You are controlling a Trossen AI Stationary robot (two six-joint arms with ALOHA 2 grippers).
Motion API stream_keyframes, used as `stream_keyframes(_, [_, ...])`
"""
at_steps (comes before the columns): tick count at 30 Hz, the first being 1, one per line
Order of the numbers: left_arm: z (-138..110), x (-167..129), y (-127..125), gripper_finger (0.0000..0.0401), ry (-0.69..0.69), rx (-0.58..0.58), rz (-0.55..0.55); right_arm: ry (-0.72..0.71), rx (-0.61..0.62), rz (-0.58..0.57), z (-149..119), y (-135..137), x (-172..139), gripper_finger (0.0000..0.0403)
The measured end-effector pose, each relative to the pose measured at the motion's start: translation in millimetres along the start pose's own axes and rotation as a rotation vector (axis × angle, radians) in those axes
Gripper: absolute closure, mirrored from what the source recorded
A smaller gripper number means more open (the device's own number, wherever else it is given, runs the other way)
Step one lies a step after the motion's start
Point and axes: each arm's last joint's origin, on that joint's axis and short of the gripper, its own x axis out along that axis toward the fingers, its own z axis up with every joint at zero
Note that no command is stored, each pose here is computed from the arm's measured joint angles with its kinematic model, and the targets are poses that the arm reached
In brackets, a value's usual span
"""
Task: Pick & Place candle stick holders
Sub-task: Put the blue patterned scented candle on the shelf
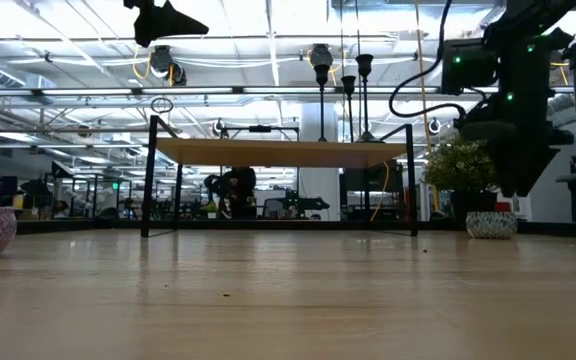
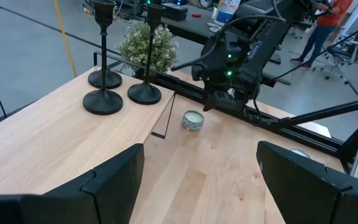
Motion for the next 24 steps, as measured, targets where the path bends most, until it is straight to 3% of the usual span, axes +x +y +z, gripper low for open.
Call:
stream_keyframes(16, [-0.5,-0.1,0.1,0.0082,0.007,-0.008,0.001,-0.040,0.124,0.009,4.8,-14.6,26.2,0.0248])
stream_keyframes(24, [-0.4,-0.1,0.1,0.0082,0.006,-0.009,0.001,-0.079,0.138,0.030,11.7,-17.8,26.2,0.0291])
